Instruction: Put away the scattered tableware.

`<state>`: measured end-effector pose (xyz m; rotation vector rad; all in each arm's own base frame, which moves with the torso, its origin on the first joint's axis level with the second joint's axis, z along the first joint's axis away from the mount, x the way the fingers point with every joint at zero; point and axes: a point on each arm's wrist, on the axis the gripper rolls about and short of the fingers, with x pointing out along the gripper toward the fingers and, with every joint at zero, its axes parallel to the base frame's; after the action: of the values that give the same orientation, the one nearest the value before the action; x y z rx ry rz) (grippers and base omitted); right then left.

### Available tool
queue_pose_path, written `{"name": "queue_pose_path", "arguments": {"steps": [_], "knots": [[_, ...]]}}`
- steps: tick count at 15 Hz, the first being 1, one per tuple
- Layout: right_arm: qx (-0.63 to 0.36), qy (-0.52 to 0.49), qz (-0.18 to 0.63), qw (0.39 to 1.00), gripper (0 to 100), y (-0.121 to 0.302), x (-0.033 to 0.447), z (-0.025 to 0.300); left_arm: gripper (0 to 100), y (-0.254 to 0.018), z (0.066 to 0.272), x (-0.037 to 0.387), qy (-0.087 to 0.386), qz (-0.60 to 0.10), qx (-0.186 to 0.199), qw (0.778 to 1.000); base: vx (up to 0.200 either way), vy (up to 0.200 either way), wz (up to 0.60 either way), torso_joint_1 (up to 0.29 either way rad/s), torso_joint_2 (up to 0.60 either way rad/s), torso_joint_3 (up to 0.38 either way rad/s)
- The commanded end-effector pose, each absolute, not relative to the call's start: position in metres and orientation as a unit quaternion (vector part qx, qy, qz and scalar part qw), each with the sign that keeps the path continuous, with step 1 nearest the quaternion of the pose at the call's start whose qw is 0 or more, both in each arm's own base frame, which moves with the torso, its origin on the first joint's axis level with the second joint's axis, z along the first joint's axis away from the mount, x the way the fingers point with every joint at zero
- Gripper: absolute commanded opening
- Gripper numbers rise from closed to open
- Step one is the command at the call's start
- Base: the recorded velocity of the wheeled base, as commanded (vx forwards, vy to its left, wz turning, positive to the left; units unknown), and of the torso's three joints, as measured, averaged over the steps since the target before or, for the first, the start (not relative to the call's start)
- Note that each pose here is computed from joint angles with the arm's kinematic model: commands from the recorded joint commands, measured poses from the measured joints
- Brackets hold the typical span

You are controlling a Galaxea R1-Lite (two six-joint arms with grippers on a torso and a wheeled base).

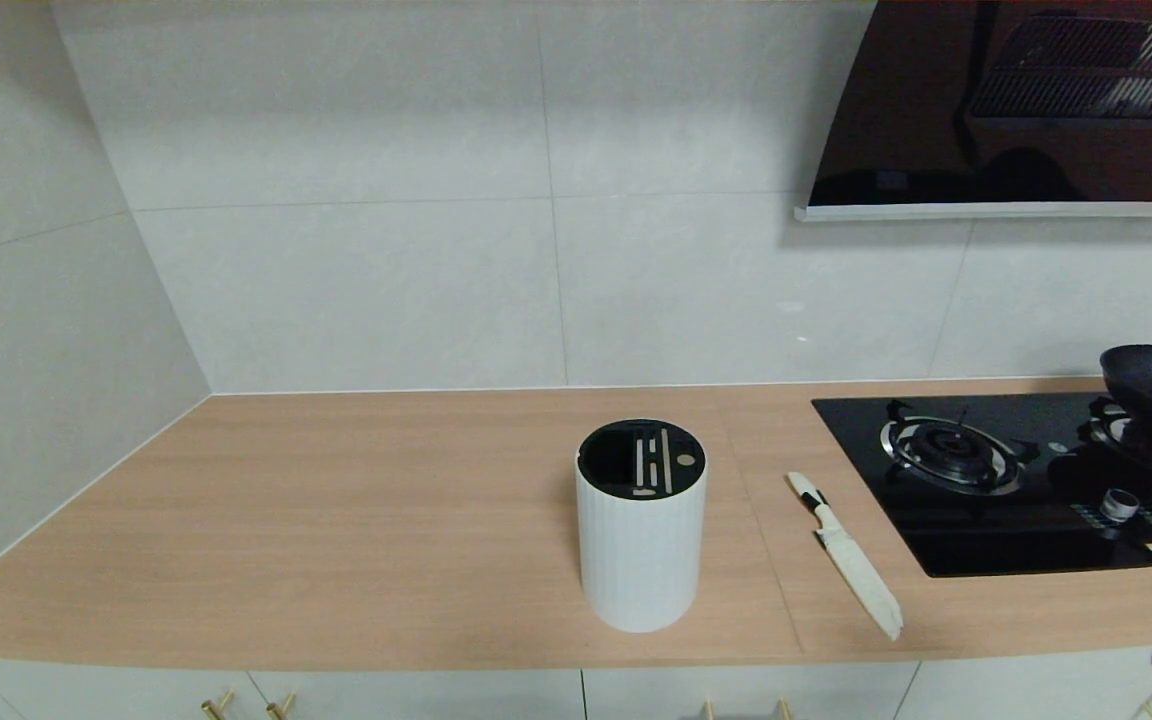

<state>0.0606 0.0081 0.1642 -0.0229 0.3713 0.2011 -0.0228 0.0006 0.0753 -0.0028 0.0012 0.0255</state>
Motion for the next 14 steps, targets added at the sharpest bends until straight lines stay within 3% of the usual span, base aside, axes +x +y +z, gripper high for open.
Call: {"name": "queue_pose_path", "arguments": {"steps": [1, 4, 14], "knots": [[-0.025, 0.275, 0.116, 0.954, 100, 0.025, 0.144, 0.159, 100, 0.001, 0.075, -0.023, 0.001, 0.013, -0.002, 1.0, 0.0, 0.0, 0.0, 0.0, 0.0, 0.0], [-0.029, 0.296, 0.117, 0.948, 100, 0.036, 0.205, 0.132, 100, 0.001, 0.075, -0.023, 0.001, 0.013, -0.002, 1.0, 0.0, 0.0, 0.0, 0.0, 0.0, 0.0], [-0.05, 0.332, 0.091, 0.937, 100, 0.064, 0.314, 0.05, 100, 0.001, 0.075, -0.023, 0.001, 0.013, -0.001, 1.0, 0.0, 0.0, 0.0, 0.0, 0.0, 0.0]]}}
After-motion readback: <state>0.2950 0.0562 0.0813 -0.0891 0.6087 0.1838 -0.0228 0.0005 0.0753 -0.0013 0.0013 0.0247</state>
